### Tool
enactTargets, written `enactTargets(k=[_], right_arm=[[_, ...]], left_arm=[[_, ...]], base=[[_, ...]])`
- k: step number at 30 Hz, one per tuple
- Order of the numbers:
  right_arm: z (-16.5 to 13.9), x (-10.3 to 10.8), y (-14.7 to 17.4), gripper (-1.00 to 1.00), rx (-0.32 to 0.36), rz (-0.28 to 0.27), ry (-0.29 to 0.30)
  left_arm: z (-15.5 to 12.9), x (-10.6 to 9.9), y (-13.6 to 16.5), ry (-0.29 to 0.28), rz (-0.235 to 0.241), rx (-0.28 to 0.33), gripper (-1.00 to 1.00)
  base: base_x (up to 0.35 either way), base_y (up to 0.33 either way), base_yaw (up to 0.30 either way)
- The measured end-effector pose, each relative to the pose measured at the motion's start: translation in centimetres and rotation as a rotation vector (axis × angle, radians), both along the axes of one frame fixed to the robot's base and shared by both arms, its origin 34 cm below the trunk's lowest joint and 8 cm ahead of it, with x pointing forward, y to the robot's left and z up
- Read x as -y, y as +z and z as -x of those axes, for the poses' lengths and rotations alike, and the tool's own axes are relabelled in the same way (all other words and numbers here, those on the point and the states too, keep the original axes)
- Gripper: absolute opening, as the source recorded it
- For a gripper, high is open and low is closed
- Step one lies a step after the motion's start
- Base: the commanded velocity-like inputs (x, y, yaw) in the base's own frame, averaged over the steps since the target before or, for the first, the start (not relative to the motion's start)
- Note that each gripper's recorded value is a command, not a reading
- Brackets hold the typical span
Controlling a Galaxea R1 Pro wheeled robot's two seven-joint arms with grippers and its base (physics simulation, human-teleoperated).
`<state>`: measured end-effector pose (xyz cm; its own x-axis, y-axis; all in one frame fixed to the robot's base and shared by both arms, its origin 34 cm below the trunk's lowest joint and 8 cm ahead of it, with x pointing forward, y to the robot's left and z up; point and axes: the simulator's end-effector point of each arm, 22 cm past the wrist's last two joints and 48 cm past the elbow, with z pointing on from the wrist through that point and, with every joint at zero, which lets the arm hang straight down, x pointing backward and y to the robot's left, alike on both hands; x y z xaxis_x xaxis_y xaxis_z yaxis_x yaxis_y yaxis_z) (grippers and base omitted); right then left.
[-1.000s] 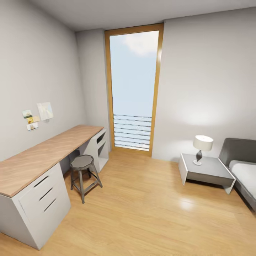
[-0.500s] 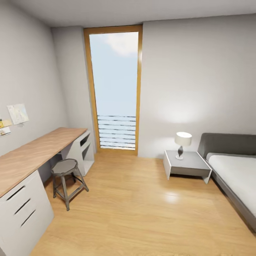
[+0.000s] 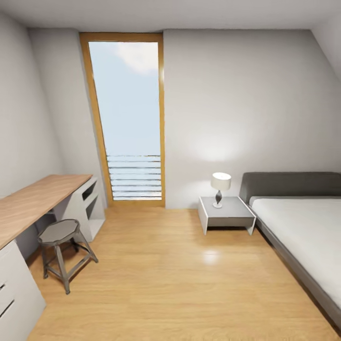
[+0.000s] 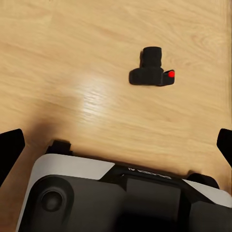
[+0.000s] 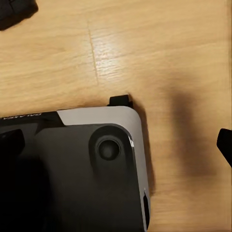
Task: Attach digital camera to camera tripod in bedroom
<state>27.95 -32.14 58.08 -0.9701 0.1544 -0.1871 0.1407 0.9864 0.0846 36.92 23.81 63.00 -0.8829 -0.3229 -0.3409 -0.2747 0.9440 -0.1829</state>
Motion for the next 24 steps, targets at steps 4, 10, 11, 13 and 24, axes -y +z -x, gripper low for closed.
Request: enactTargets(k=[4, 10, 11, 13, 24], right_arm=[[0.04, 0.00, -0.01, 1.00, 0.000, 0.000, 0.000], [0.02, 0.00, 0.00, 1.00, 0.000, 0.000, 0.000], [0.01, 0.00, 0.00, 1.00, 0.000, 0.000, 0.000], [0.04, 0.00, -0.01, 1.00, -0.001, 0.000, 0.001], [0.09, 0.00, -0.02, 1.00, -0.001, 0.001, 0.008]], left_arm=[[0.01, -0.04, 0.00, 0.000, -0.001, 0.000, 1.00], [0.00, -0.09, 0.00, 0.000, -0.001, 0.000, 1.00], [0.00, -0.09, 0.00, 0.000, -0.002, 0.000, 1.00], [0.00, -0.09, 0.00, 0.000, -0.002, 0.000, 1.00], [0.07, -0.22, -0.04, 0.002, -0.003, -0.002, 1.00]], base=[[0.000, 0.000, -0.296], [0.000, 0.000, -0.296], [0.000, 0.000, -0.296], [0.000, 0.000, -0.296], [0.000, 0.000, -0.296]])
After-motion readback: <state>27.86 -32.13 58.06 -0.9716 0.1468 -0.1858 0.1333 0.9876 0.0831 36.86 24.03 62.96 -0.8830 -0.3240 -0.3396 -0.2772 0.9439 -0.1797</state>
